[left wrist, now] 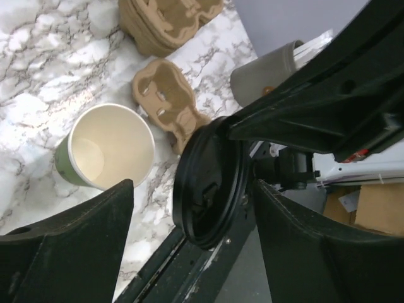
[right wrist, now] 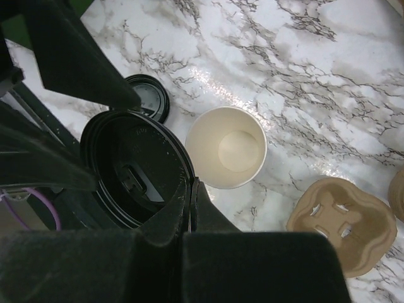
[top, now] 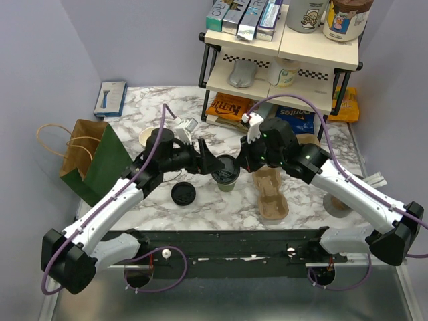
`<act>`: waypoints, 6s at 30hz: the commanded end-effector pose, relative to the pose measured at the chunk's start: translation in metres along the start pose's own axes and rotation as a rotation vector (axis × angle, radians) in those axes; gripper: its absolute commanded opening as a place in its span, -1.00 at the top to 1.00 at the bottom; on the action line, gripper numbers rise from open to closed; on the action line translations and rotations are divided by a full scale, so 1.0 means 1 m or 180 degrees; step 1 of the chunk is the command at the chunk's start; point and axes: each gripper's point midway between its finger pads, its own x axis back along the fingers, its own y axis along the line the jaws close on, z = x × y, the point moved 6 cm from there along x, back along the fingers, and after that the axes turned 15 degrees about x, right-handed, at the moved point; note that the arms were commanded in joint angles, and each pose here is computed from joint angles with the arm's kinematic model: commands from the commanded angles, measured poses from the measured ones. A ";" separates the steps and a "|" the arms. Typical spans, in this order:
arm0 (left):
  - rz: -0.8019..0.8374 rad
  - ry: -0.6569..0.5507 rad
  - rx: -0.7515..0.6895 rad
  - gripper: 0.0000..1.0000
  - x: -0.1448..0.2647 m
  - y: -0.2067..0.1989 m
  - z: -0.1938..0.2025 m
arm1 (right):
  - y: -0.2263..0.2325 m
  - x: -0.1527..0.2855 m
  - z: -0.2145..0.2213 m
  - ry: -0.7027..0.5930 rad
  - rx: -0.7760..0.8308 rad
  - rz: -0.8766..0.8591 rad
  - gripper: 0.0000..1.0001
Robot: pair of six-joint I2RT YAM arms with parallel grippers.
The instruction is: Pack the takeout coffee
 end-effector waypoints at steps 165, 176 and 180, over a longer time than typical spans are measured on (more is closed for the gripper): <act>-0.1206 -0.0382 0.1503 -0.95 -0.058 0.091 0.028 | -0.064 -0.074 0.078 0.0197 -0.1557 -0.1249 0.02; -0.1278 -0.0421 0.1429 -0.97 -0.048 0.093 0.031 | -0.058 -0.063 0.068 0.0071 -0.1457 -0.1334 0.01; -0.1201 -0.0389 0.1423 -0.97 -0.047 0.089 0.031 | -0.060 -0.066 0.070 0.0105 -0.1497 -0.1301 0.02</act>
